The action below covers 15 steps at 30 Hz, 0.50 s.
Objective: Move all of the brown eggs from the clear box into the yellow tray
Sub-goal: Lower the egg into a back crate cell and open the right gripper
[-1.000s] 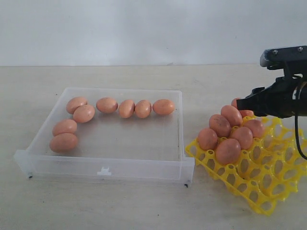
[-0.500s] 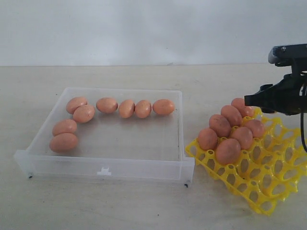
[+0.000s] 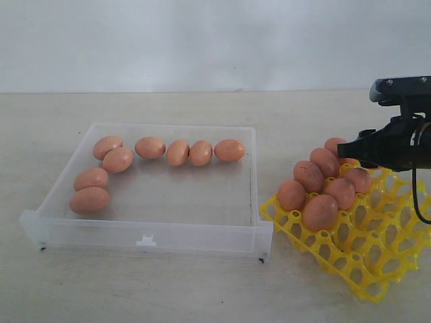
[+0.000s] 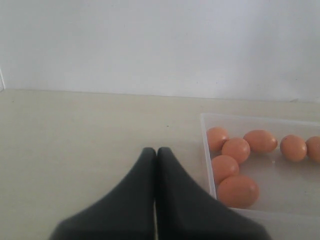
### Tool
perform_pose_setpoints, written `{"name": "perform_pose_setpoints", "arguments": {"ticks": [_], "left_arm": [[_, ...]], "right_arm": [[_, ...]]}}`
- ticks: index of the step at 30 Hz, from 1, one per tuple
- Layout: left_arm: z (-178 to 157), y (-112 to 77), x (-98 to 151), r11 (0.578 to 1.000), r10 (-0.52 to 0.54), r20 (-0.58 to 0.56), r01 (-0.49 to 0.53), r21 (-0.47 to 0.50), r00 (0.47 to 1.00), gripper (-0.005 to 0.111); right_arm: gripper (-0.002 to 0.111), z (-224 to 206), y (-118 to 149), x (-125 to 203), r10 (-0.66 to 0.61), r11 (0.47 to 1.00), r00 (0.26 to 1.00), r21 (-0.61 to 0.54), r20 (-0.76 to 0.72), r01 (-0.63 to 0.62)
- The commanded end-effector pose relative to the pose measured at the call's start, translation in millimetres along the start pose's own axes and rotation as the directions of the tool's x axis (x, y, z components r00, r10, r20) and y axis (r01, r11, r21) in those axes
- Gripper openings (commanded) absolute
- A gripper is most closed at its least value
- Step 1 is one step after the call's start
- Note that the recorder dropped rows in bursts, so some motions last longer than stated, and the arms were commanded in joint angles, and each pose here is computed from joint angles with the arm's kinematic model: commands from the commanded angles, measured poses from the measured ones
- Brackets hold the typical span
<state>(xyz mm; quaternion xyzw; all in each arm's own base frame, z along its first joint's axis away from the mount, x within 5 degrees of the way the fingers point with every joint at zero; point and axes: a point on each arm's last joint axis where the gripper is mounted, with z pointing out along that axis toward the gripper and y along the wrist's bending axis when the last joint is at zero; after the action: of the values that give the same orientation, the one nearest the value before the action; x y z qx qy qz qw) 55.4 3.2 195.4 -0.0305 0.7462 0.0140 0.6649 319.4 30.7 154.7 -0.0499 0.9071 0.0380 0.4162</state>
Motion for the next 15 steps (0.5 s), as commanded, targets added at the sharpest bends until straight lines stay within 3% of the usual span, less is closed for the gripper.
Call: {"name": "perform_pose_setpoints", "arguments": {"ticks": [1, 15], "left_arm": [[0.5, 0.1, 0.6, 1.0, 0.004, 0.0, -0.004, -0.001, 1.0, -0.004], [0.5, 0.1, 0.6, 1.0, 0.004, 0.0, -0.004, -0.001, 1.0, -0.004]], "right_arm": [[0.0, 4.0, 0.0, -3.6, 0.018, 1.0, 1.0, -0.003, 0.015, -0.018], [0.0, 11.3, 4.1, -4.8, -0.004, 1.0, 1.0, -0.003, -0.031, 0.004]]}}
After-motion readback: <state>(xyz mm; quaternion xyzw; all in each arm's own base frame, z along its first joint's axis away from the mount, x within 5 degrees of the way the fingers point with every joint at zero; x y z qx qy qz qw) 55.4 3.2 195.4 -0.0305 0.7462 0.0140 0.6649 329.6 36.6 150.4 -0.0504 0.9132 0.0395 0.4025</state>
